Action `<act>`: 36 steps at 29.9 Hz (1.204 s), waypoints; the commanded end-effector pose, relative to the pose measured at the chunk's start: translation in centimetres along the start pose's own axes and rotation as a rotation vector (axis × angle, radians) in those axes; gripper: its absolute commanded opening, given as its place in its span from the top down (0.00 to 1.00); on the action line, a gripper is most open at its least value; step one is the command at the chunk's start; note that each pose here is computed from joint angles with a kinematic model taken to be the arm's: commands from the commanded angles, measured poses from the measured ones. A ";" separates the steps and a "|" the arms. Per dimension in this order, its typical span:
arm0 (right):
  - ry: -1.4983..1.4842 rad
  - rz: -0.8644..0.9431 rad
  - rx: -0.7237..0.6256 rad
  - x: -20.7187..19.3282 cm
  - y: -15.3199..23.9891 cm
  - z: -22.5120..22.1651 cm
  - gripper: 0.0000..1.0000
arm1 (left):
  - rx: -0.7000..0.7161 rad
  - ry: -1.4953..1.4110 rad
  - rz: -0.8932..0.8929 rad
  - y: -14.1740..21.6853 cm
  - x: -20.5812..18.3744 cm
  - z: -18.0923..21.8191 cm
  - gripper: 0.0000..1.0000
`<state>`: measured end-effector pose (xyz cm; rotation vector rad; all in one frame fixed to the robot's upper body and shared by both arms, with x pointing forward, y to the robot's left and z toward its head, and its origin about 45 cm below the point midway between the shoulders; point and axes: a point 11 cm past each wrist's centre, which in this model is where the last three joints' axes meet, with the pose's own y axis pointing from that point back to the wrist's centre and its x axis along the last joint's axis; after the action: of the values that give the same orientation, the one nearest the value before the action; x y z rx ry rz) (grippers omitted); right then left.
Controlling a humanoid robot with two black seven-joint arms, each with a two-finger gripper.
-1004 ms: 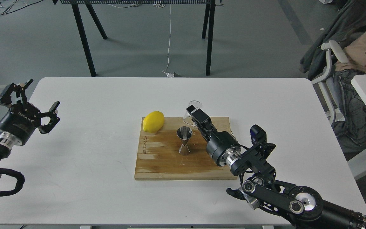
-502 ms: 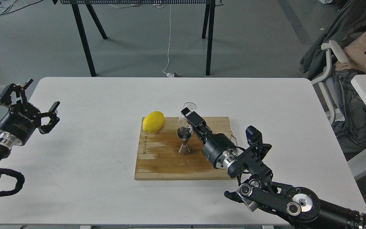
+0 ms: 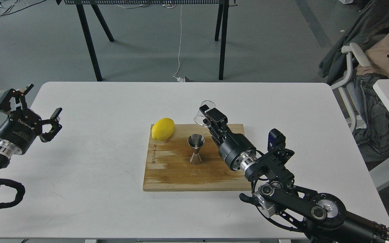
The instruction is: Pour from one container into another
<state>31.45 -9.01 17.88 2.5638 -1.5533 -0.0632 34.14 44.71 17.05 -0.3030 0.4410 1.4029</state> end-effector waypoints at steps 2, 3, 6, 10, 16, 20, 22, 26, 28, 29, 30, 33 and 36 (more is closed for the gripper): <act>-0.331 0.105 0.024 2.8 0.1 -2.8 0.67 | 0.000 -0.003 0.005 0.1 0.2 0.0 0.00; -0.413 0.136 0.025 3.7 0.2 -3.2 0.67 | 0.001 -0.003 0.006 0.1 0.2 0.0 0.00; -0.687 0.249 0.038 6.9 0.9 -3.5 0.66 | 0.002 -0.002 0.005 0.1 0.2 -0.1 0.00; -1.064 0.371 0.077 11.6 2.6 -2.3 0.67 | 0.001 -0.003 0.007 0.1 0.2 -0.1 0.00; -1.514 0.553 0.107 17.2 6.4 1.9 0.67 | 0.007 -0.002 0.009 0.2 0.3 -0.3 0.00; -1.622 0.657 0.080 18.8 7.9 5.1 0.67 | 0.007 -0.003 0.011 0.3 0.4 -0.3 0.00; -1.660 0.695 0.054 19.0 8.2 6.5 0.67 | 0.008 -0.001 0.008 0.2 0.2 -0.4 0.00; -1.712 0.757 0.009 19.1 8.8 8.5 0.67 | 0.008 0.006 0.006 0.1 0.1 -0.6 0.00; -1.720 0.796 -0.025 19.1 9.1 9.6 0.67 | 0.008 0.007 0.009 0.1 0.2 -0.7 0.00; -1.720 0.807 -0.034 19.1 9.2 9.9 0.67 | 0.008 0.003 0.015 0.2 0.4 -0.7 0.00; -1.722 0.816 -0.041 19.1 9.3 10.2 0.67 | 0.008 -0.001 0.019 0.2 0.5 -0.7 0.00; -1.723 0.834 -0.061 18.9 9.4 10.6 0.67 | 0.008 -0.001 0.019 0.2 0.5 -0.7 0.00; -1.721 0.837 -0.065 18.9 9.5 10.7 0.67 | 0.009 -0.001 0.020 0.3 0.6 -0.7 0.00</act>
<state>30.84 -31.14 9.52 1.1516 -2.5908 -2.4886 33.91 44.89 16.23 -0.2921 0.4500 1.4190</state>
